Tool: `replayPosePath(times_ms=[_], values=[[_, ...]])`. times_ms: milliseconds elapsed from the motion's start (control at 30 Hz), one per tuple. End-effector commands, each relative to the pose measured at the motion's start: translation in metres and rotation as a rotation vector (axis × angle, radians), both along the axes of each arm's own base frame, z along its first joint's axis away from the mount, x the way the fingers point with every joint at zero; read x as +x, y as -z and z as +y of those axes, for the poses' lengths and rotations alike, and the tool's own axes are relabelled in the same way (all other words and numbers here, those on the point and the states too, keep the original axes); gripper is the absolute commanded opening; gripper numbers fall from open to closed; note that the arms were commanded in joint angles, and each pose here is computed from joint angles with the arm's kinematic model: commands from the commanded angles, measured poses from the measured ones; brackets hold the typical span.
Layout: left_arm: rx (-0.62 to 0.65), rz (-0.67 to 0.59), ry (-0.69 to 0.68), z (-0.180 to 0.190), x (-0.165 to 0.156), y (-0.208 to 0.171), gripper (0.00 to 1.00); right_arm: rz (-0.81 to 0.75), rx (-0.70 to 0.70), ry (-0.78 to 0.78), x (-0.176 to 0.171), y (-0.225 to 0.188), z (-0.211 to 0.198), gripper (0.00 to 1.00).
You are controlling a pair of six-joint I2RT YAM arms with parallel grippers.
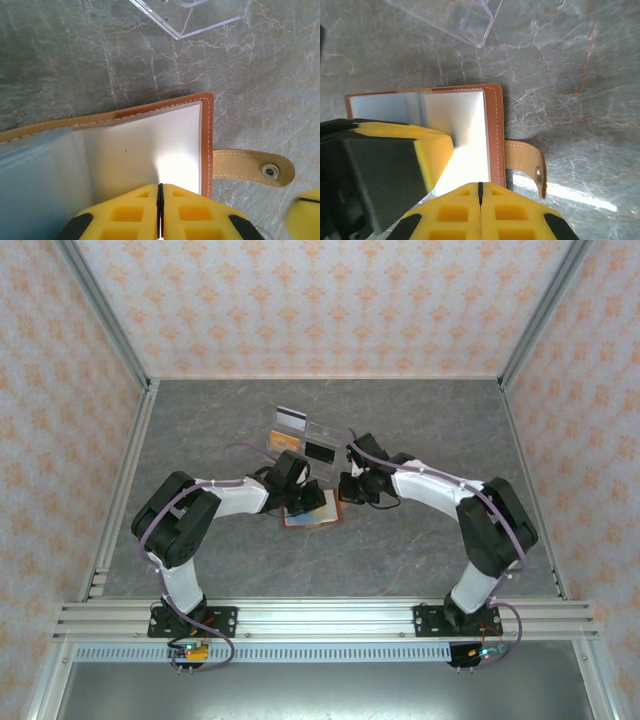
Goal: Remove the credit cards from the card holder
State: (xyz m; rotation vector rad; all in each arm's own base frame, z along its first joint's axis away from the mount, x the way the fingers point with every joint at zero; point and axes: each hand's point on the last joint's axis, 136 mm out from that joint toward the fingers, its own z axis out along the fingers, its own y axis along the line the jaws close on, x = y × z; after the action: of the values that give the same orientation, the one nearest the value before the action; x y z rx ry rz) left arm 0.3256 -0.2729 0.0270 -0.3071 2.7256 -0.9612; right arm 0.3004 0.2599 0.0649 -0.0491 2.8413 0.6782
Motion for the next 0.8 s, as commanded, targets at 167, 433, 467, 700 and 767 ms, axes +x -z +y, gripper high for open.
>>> replayPosePath(times_ms=[167,433,467,700,767], values=[[0.072,0.013,0.004,0.008,-0.003,-0.004,0.00,0.066,0.044,-0.003,0.010,0.016,0.018,0.04],[0.089,-0.012,0.016,0.012,-0.002,-0.023,0.00,0.095,0.030,-0.020,0.006,0.028,0.019,0.07],[0.104,-0.020,0.012,0.015,-0.002,-0.027,0.00,0.098,0.023,-0.022,0.005,0.030,0.019,0.07],[0.225,-0.037,-0.083,0.055,-0.007,-0.038,0.22,0.113,-0.031,-0.022,0.002,0.042,0.015,0.08],[0.293,-0.016,-0.143,0.077,-0.012,-0.032,0.34,0.115,-0.040,-0.018,0.002,0.044,0.014,0.08]])
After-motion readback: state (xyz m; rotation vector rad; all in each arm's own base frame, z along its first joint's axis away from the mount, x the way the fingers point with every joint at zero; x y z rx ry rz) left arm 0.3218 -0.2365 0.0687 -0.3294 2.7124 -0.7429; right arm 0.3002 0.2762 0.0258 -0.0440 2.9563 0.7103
